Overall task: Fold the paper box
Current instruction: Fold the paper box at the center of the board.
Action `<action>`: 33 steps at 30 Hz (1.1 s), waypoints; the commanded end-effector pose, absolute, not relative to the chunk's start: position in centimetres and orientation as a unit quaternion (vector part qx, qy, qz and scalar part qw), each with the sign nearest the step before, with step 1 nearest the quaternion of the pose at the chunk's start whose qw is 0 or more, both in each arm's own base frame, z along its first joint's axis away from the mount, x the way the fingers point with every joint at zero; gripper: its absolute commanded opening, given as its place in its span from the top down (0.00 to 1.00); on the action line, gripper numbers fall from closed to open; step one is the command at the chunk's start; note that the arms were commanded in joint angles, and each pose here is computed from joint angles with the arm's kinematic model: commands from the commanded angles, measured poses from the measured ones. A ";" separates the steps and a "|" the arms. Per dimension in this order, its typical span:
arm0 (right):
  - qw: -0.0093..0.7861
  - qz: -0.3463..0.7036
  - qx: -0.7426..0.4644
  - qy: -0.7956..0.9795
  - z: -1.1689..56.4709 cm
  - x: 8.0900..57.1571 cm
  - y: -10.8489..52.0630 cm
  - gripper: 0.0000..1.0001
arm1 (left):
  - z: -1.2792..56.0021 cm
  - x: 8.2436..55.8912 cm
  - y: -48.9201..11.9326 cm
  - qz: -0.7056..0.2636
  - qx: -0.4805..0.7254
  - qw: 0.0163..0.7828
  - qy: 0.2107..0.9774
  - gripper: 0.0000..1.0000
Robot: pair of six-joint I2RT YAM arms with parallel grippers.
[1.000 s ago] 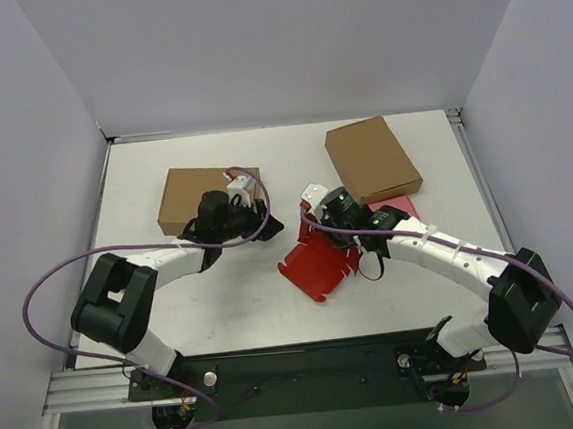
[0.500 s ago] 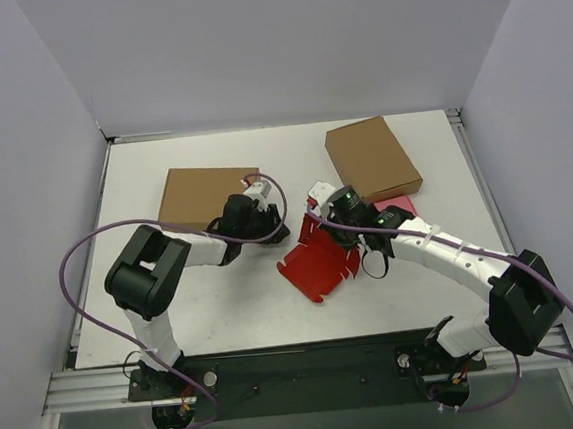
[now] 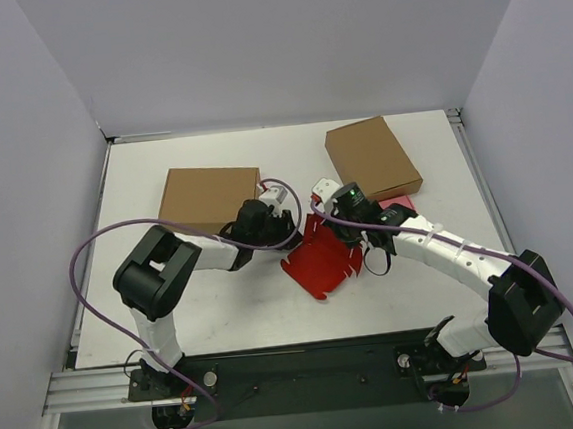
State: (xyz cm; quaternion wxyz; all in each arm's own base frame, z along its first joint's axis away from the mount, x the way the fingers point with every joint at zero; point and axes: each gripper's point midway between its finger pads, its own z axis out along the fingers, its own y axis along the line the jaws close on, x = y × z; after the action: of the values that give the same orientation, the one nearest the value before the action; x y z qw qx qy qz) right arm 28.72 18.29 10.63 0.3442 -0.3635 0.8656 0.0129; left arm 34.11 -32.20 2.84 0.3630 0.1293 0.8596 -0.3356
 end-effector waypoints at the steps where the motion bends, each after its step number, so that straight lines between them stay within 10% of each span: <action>1: 0.366 0.026 -0.353 0.861 11.9 29.2 18.7 1.00 | 2.4 32.1 -32.9 -0.340 0.140 0.341 0.865 0.53; 33: 0.366 0.027 -0.339 0.866 11.5 29.5 18.6 1.00 | -0.4 30.6 -32.8 -0.320 0.098 0.319 0.887 0.53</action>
State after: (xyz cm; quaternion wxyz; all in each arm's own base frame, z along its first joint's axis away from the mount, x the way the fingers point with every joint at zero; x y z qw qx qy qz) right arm 28.94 17.92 10.63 0.3447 -0.3526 0.8699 0.0113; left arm 32.66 -33.68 2.81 0.3657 0.1104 0.8570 -0.3457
